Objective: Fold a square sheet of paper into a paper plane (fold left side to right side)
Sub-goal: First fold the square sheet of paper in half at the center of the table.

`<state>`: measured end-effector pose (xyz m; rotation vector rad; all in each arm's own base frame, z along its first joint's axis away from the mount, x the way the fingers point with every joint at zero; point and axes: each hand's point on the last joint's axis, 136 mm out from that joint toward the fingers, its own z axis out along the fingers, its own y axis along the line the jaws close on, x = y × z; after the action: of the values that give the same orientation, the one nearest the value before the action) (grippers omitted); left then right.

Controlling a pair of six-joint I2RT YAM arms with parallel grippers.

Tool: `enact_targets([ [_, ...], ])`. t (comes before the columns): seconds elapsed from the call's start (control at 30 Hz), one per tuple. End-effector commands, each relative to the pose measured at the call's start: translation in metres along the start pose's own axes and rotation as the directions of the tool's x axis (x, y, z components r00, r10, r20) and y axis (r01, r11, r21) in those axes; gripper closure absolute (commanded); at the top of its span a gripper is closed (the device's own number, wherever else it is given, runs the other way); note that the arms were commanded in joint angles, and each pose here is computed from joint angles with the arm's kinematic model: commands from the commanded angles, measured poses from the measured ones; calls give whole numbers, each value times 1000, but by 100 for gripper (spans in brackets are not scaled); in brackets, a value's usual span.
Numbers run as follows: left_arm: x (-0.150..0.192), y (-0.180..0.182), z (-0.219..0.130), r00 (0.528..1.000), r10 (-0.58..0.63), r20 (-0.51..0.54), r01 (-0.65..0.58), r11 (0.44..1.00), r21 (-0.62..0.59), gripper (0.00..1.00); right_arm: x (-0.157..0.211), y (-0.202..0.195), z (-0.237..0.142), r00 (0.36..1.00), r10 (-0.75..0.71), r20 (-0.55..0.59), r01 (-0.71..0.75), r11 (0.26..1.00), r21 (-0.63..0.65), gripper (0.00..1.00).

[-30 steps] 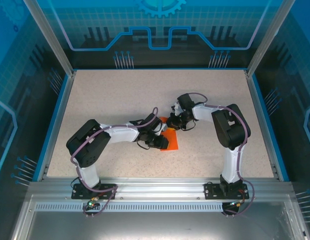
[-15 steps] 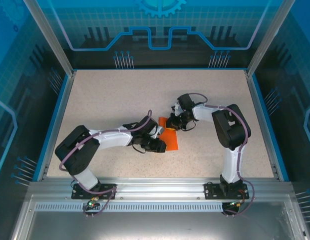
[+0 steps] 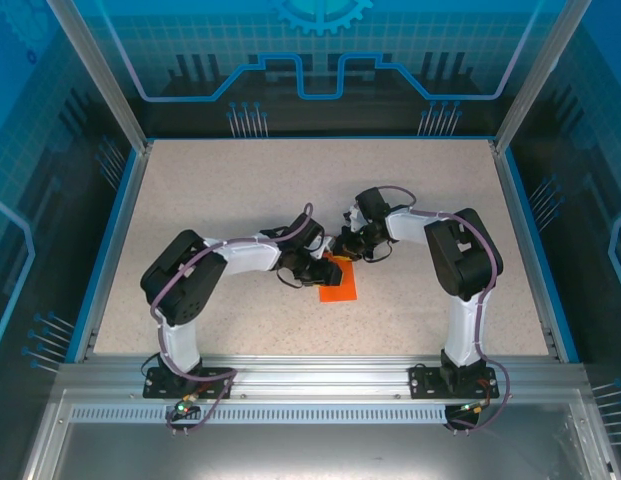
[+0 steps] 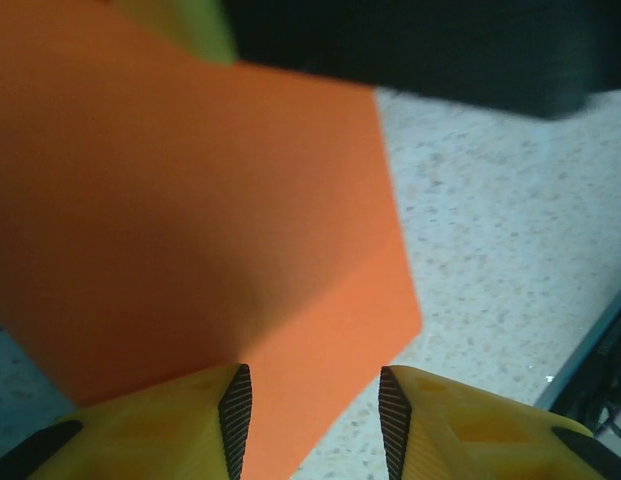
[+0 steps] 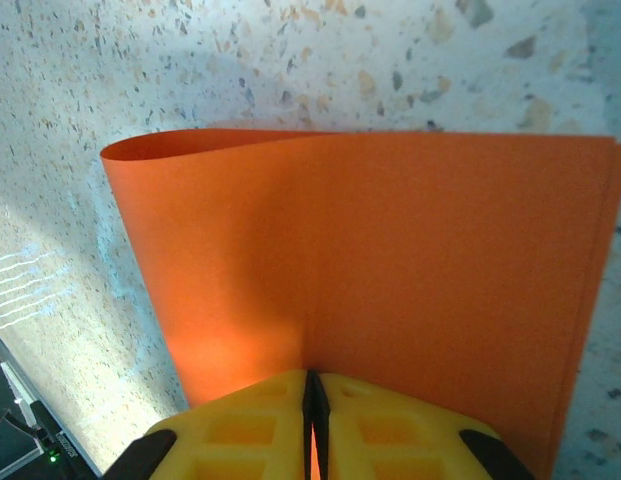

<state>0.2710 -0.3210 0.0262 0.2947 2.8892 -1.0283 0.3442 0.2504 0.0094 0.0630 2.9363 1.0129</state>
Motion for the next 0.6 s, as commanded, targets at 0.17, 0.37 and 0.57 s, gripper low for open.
enact_targets([
  [0.17, 11, 17, 9, 999, -25, -41, 23, 999, -48, 57, 10, -12, -8, 1000, -2, -1, 2, 998, 62, 84],
  [0.37, 16, 24, 10, 998, -50, -46, 47, 997, -65, 57, -16, 19, -68, 987, -94, 133, 91, 995, 27, 65],
  [0.57, 14, 24, 11, 997, -68, -32, 65, 996, -63, 57, 5, 15, -103, 983, -114, 143, 107, 993, 58, 67],
])
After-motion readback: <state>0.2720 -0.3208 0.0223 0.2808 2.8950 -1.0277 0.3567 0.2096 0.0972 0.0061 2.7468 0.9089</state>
